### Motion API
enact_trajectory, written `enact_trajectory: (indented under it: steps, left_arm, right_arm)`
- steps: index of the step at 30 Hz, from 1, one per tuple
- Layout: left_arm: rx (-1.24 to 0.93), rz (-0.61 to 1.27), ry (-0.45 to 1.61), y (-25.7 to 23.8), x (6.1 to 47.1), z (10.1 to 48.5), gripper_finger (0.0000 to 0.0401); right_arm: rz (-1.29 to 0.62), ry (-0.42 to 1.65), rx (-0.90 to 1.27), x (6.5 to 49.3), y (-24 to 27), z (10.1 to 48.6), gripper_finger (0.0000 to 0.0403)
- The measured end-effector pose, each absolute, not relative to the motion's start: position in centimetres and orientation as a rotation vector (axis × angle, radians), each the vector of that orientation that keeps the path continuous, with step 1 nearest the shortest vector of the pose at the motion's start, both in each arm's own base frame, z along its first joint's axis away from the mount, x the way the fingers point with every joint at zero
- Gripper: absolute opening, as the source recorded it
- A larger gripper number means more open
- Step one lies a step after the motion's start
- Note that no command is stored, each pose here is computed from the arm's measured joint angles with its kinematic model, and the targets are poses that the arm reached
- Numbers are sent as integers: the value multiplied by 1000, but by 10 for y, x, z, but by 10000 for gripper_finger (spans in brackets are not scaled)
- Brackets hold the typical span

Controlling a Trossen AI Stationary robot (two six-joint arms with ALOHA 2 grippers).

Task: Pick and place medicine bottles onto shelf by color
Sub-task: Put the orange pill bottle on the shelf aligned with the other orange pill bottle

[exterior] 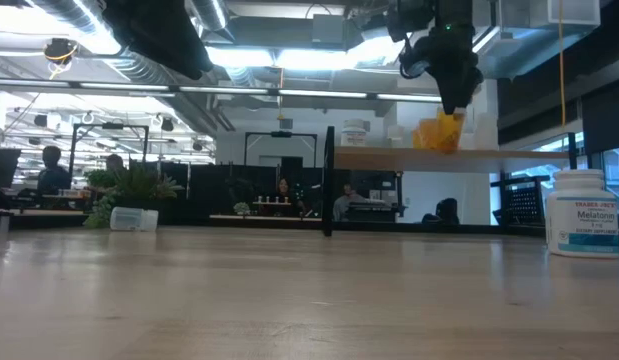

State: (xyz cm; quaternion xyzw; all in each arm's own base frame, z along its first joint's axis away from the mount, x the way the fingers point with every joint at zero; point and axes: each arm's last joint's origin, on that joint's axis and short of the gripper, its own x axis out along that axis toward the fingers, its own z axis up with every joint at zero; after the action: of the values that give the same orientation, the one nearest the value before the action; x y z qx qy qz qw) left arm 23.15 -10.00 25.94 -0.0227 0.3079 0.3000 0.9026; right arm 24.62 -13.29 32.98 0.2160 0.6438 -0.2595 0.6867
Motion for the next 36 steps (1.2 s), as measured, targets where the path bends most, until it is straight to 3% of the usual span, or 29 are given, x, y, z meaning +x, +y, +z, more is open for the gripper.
enact_trajectory:
  steps: [9, 18, 36]
  left_arm:
    - [-48, 619, 635, -100, 232, 259, 259]
    - [-62, 614, 621, -101, 233, 260, 259]
    - [-59, 612, 622, -102, 233, 260, 259]
  right_arm:
    - [-553, 1439, 444, 247, -134, 330, 215]
    - [-554, 1405, 388, 252, -137, 328, 241]
    - [-629, 1423, 294, 251, -140, 329, 238]
